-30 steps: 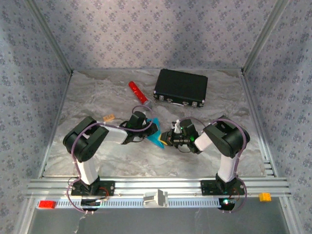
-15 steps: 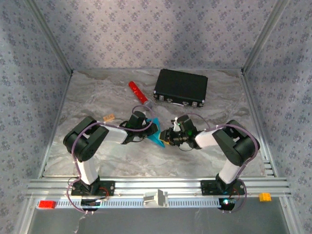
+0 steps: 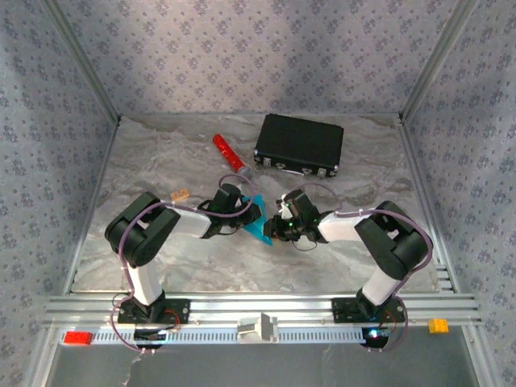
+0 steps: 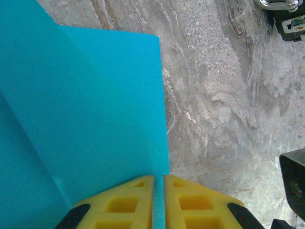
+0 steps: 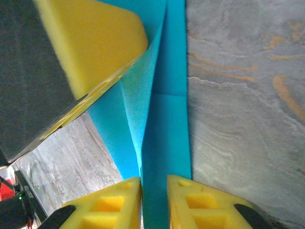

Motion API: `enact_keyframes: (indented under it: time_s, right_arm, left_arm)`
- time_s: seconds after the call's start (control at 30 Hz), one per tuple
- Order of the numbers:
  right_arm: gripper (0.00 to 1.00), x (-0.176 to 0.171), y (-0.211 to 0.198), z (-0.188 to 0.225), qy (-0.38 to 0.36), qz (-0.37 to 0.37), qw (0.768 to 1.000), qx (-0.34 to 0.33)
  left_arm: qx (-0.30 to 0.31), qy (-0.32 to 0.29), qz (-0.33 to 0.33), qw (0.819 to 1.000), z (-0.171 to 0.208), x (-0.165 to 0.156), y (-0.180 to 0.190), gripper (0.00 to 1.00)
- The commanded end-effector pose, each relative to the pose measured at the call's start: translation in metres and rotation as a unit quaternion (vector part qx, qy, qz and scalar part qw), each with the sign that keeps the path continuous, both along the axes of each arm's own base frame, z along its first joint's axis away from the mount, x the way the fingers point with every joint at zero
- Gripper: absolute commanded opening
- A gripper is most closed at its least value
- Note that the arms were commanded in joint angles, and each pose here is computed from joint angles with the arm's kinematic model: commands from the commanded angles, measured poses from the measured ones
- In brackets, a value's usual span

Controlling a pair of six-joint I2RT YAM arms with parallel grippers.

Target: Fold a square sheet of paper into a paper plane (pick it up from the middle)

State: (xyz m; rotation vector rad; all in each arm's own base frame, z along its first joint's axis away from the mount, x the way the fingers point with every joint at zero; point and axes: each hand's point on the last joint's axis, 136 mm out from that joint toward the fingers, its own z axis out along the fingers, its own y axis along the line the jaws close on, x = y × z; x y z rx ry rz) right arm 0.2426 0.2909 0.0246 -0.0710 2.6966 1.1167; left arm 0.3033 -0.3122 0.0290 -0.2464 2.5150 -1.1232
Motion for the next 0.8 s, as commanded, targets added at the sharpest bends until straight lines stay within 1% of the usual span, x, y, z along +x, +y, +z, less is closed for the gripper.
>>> enact_keyframes:
  time_s: [0.0, 0.1, 0.33, 0.4, 0.47, 0.53, 0.77]
  right_arm:
    - [0.18, -0.017, -0.02, -0.022, 0.034, -0.003, 0.998, -0.051]
    - [0.14, -0.017, -0.019, -0.021, 0.039, -0.007, 0.999, -0.037]
    - [0.1, -0.017, -0.021, -0.022, 0.055, -0.025, 0.998, -0.001]
    - [0.11, -0.017, -0.022, -0.022, 0.058, -0.029, 0.998, 0.006]
    - [0.14, -0.016, -0.021, -0.019, 0.061, -0.029, 0.998, 0.016]
    - [0.15, -0.016, -0.019, -0.014, 0.058, -0.027, 0.998, 0.02]
    - [0.16, -0.022, -0.026, -0.016, 0.061, -0.026, 0.998, 0.007]
  left_arm:
    - [0.014, 0.018, -0.005, 1.0, -0.017, -0.006, 0.004, 0.13]
    - [0.014, 0.018, -0.005, 1.0, -0.017, -0.006, 0.004, 0.13]
    - [0.015, 0.018, -0.003, 1.0, -0.018, -0.006, 0.005, 0.13]
    - [0.014, 0.018, -0.004, 1.0, -0.017, -0.006, 0.005, 0.13]
    - [0.015, 0.018, -0.004, 1.0, -0.018, -0.006, 0.005, 0.13]
    - [0.015, 0.018, -0.003, 1.0, -0.018, -0.006, 0.006, 0.13]
    - [0.015, 0.019, -0.001, 1.0, -0.019, -0.006, 0.007, 0.13]
